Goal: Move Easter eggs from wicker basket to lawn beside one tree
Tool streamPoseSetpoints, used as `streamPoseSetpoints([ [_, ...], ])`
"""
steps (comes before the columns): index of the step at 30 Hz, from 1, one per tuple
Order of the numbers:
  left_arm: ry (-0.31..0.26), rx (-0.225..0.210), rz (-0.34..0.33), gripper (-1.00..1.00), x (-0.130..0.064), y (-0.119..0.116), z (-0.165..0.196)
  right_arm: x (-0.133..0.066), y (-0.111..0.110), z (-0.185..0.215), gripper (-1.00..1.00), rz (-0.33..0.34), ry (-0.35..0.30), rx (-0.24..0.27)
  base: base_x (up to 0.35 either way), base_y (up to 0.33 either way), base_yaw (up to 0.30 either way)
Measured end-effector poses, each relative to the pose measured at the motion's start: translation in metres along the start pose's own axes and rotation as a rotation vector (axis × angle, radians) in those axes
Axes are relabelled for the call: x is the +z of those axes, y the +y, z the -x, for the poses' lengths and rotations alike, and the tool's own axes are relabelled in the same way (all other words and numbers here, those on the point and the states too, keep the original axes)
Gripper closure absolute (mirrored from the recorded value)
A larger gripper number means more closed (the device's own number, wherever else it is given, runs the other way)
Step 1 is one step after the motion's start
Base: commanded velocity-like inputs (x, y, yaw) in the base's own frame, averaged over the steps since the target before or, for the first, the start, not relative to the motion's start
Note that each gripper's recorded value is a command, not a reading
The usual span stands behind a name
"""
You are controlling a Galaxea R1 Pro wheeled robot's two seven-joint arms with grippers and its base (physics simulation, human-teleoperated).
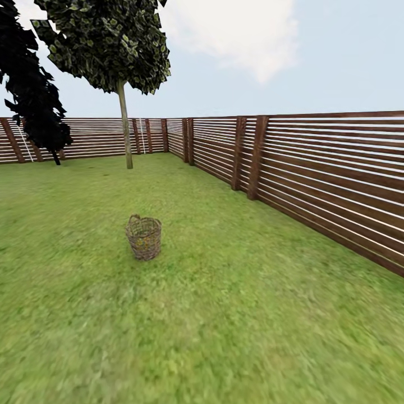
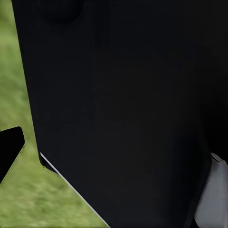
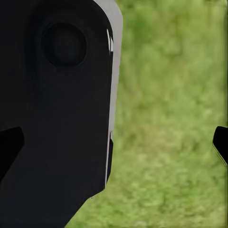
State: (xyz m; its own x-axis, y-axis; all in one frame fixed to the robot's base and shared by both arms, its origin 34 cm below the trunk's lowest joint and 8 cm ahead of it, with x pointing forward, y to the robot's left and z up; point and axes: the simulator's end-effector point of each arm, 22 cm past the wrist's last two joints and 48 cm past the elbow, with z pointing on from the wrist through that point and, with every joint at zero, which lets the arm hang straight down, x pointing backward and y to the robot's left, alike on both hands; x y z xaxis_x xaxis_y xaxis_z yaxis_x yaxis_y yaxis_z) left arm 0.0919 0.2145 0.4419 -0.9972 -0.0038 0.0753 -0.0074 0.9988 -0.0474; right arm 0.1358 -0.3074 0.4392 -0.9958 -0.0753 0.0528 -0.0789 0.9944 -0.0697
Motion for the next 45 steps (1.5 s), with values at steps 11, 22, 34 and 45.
streamPoseSetpoints([
  [11,-0.001,0.000,0.001,-1.00,0.000,0.000,0.000,0.000,-0.002,0.000,-1.00,-0.002,0.000,0.001,0.338,0.000,0.000],
  [22,0.010,0.010,-0.016,-1.00,0.000,-0.012,-0.004,0.000,0.003,0.007,-1.00,0.006,-0.013,0.004,0.253,0.008,0.000],
  [34,-0.106,-0.091,0.006,-1.00,-0.004,-0.022,0.061,-0.002,0.023,0.052,-1.00,0.018,-0.107,0.018,0.003,0.000,0.000],
  [45,-0.478,-0.386,0.153,-1.00,-0.123,0.135,0.366,-0.166,-0.015,0.425,-1.00,-0.106,-0.491,0.046,0.000,0.000,0.000],
])
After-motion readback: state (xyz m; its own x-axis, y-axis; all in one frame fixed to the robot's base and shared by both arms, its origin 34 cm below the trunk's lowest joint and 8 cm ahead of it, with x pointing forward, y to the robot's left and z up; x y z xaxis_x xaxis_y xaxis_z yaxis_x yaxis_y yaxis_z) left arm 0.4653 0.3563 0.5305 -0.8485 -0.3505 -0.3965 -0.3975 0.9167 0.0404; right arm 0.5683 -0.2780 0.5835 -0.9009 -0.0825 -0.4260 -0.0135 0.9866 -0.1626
